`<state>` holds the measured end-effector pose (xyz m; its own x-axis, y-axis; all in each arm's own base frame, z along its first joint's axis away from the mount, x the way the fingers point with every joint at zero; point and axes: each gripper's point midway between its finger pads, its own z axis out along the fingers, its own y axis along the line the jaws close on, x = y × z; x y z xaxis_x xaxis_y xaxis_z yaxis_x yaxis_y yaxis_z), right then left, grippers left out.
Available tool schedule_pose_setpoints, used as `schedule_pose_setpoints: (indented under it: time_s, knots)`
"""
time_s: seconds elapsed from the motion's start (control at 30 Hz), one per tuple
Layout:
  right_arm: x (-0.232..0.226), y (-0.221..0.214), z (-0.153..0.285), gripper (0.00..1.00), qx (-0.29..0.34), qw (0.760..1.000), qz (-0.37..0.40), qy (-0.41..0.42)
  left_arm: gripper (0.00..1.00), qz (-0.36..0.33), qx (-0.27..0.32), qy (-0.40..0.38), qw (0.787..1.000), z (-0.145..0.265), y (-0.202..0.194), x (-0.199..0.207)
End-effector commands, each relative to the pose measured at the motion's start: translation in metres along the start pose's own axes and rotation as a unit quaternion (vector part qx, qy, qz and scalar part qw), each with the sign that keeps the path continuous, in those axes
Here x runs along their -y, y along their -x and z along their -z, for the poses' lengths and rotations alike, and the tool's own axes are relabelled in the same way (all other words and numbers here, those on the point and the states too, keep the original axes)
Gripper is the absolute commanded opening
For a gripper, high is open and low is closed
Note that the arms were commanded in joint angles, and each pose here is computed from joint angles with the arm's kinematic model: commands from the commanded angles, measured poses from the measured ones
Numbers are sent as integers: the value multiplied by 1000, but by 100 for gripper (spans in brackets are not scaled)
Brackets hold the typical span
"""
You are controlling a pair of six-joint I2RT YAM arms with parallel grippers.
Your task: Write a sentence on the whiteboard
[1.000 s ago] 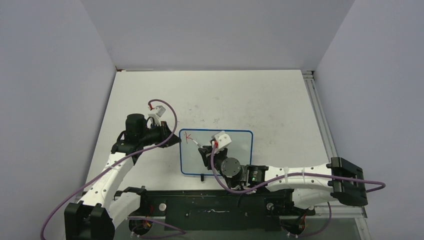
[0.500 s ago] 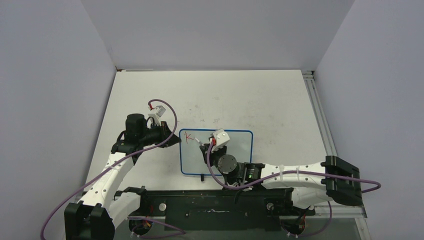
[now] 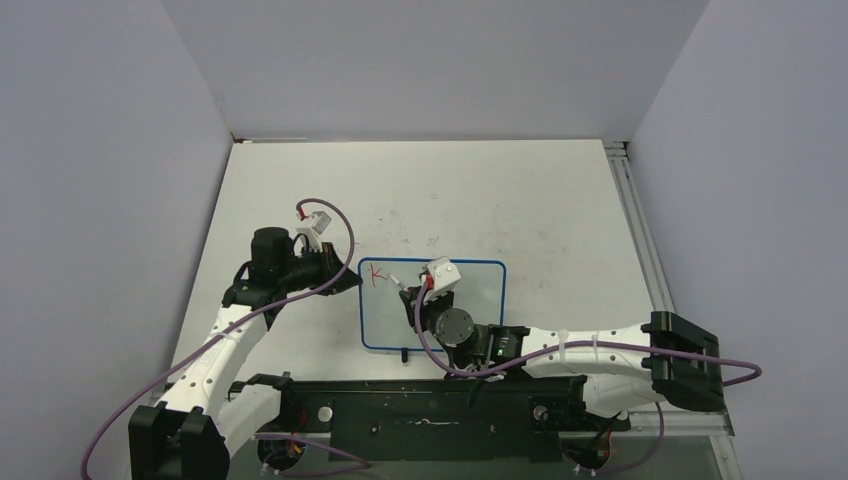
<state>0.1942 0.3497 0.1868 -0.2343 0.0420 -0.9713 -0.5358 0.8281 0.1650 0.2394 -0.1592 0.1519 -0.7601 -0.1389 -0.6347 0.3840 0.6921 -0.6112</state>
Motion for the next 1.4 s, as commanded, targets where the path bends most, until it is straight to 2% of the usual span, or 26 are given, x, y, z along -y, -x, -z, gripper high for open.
schedule_pose_setpoints:
  time_s: [0.0,0.57,0.97,1.37]
  knots:
    - [0,5,-2,5,8,1000,-21,-9,0,-13,3,-23,1000,3,9,15]
    - [-7,-13,11,5,-10,1000,-24,-3,0,-15,5,-24,1000,4,9,16]
    - [-20,33,16,5,37,999,-27,18,0,-15,4,-24,1000,3,9,16]
    - [-15,43,2,5,52,998,-18,6,0,-14,3,-24,1000,3,9,16]
